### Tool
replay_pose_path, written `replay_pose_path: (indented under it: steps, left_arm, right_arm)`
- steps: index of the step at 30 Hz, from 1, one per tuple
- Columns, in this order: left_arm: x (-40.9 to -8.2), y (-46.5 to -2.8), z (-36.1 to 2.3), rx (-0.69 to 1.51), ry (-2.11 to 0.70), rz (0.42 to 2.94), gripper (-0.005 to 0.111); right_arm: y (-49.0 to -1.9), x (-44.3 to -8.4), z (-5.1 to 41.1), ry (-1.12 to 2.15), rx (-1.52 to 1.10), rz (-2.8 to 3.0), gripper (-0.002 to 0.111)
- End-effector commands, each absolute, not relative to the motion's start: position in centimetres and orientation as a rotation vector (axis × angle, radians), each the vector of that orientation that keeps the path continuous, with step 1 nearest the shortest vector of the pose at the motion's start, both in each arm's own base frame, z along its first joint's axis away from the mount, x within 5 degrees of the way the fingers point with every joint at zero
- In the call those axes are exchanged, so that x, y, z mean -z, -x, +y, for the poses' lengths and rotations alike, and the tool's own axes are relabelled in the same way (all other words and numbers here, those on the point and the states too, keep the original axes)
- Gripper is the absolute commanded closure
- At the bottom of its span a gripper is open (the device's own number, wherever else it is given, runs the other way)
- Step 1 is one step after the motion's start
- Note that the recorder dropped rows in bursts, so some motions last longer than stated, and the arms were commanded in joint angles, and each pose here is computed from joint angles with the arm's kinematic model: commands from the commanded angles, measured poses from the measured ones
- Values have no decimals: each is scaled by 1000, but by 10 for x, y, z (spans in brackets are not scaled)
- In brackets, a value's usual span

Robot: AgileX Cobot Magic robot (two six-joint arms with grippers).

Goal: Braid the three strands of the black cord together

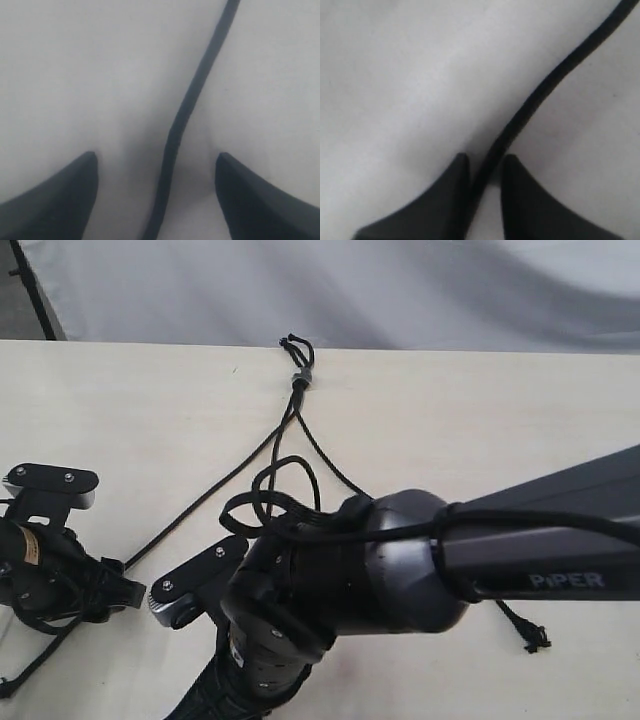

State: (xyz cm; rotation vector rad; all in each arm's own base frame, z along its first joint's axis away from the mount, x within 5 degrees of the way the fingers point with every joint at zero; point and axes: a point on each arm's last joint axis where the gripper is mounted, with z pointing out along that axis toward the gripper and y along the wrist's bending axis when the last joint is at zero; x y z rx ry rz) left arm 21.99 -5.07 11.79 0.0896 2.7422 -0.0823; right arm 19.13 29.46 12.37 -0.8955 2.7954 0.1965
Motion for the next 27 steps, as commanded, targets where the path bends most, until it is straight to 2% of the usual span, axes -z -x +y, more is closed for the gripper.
replay_pose_path:
  steps: [1, 5, 8, 10, 15, 19, 27]
  left_arm:
    - [-116, -218, -49, 80, -74, 2755, 43]
    - [-116, -218, -49, 79, -74, 2756, 43]
    - [-116, -218, -49, 79, -74, 2756, 43]
    - [-116, -217, -49, 78, -74, 2760, 43]
    - [-116, -217, -49, 76, -73, 2765, 43]
    - [-116, -217, -49, 76, -74, 2763, 43]
    - [-116, -217, -49, 77, -74, 2761, 43]
  right_arm:
    - [-191, -126, 294, 1022, -162, 2758, 108]
    - [-200, -161, 287, 1096, -45, 2650, 108]
    - [-225, -189, 264, 1025, 96, 2573, 108]
    - [-248, -194, 240, 930, 176, 2578, 109]
    - [-306, -176, 170, 609, 268, 2722, 109]
    - [-336, -159, 126, 392, 236, 2770, 109]
    - [-340, -125, 106, 399, 311, 2902, 109]
